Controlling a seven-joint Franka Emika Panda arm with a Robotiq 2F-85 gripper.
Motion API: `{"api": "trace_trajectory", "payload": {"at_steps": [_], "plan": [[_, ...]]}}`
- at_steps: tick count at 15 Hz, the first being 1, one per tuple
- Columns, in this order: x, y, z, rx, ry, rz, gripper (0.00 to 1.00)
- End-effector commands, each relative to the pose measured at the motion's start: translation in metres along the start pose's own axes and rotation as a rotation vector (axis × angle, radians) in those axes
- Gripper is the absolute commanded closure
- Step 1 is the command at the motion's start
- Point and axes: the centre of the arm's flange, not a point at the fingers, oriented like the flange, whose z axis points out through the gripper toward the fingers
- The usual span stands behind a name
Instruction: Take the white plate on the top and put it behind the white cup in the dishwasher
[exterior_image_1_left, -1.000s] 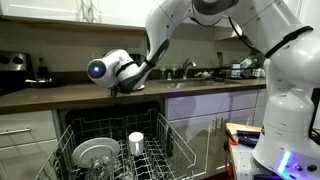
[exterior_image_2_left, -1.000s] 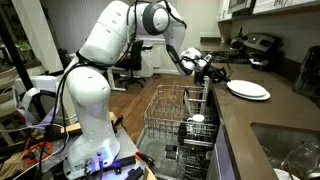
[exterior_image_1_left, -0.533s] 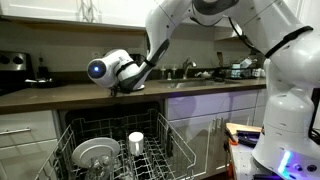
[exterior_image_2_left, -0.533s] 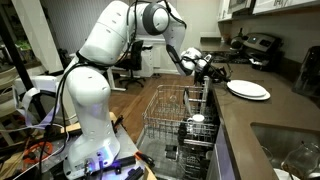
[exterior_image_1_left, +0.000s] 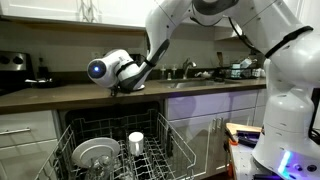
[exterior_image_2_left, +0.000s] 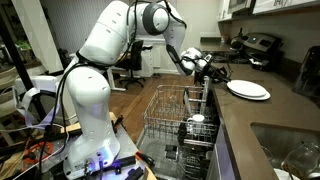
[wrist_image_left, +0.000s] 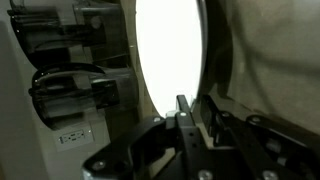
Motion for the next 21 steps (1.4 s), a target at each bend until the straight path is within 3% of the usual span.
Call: {"api": "trace_trajectory", "payload": {"at_steps": [1, 2, 5, 6, 8, 16, 21], "plan": [[-0.002, 0.005, 0.001, -0.004, 0.0, 0.005, 0.79], [-0.002, 0.005, 0.002, -0.005, -0.002, 0.003, 0.74], [-0.004, 0.005, 0.004, -0.007, -0.009, 0.002, 0.73], [-0.005, 0.005, 0.005, -0.006, -0.013, 0.003, 0.64], [-0.005, 0.006, 0.006, -0.007, -0.017, 0.003, 0.62], [-0.008, 0.005, 0.011, -0.009, -0.038, -0.003, 0.7], [-0.01, 0.003, 0.013, -0.004, -0.058, -0.001, 0.67]]}}
